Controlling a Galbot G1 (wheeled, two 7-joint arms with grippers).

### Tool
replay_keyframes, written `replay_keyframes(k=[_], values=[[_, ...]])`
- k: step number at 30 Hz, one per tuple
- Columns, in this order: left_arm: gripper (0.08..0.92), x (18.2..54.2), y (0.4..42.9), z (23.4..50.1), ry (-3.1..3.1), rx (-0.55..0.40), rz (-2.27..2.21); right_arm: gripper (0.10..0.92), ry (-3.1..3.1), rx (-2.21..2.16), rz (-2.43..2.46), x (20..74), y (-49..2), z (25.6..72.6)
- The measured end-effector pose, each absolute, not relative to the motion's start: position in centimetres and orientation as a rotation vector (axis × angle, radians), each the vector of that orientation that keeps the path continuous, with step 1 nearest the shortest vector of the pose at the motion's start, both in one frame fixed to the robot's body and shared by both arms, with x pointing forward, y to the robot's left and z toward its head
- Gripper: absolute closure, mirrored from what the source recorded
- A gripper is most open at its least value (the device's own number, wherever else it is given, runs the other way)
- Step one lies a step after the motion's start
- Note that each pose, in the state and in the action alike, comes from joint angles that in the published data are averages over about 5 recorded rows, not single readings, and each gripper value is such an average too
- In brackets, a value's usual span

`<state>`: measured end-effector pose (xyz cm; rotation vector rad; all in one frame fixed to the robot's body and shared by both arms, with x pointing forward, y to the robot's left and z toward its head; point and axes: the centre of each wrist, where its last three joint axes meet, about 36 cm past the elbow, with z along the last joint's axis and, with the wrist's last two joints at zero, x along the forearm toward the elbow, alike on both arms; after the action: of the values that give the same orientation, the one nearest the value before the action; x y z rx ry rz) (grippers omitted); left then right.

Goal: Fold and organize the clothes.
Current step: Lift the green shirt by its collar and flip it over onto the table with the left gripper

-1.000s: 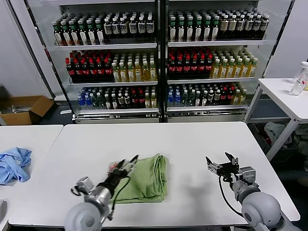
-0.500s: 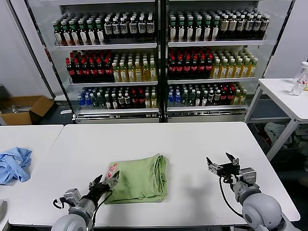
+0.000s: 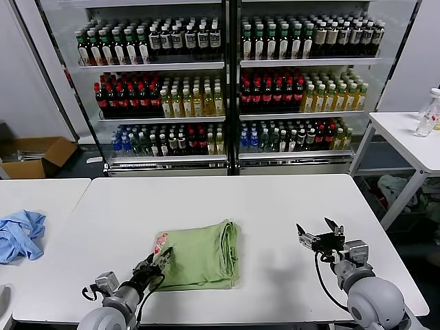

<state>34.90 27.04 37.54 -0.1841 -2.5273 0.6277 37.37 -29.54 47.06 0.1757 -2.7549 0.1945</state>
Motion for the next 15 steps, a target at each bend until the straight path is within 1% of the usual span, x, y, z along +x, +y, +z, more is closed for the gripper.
replay_keyframes(k=[11,15], values=[[0.811,35.5,28.8,37.8,-2.450,-0.214,1.000,0.200,-2.764,0.163,0.197,37.3,-29.7,47.4],[0.890,35.4,30.3,38.2,-2.424,-0.214,1.117,0.200,-2.767,0.158,0.197,37.3,-29.9,47.6]])
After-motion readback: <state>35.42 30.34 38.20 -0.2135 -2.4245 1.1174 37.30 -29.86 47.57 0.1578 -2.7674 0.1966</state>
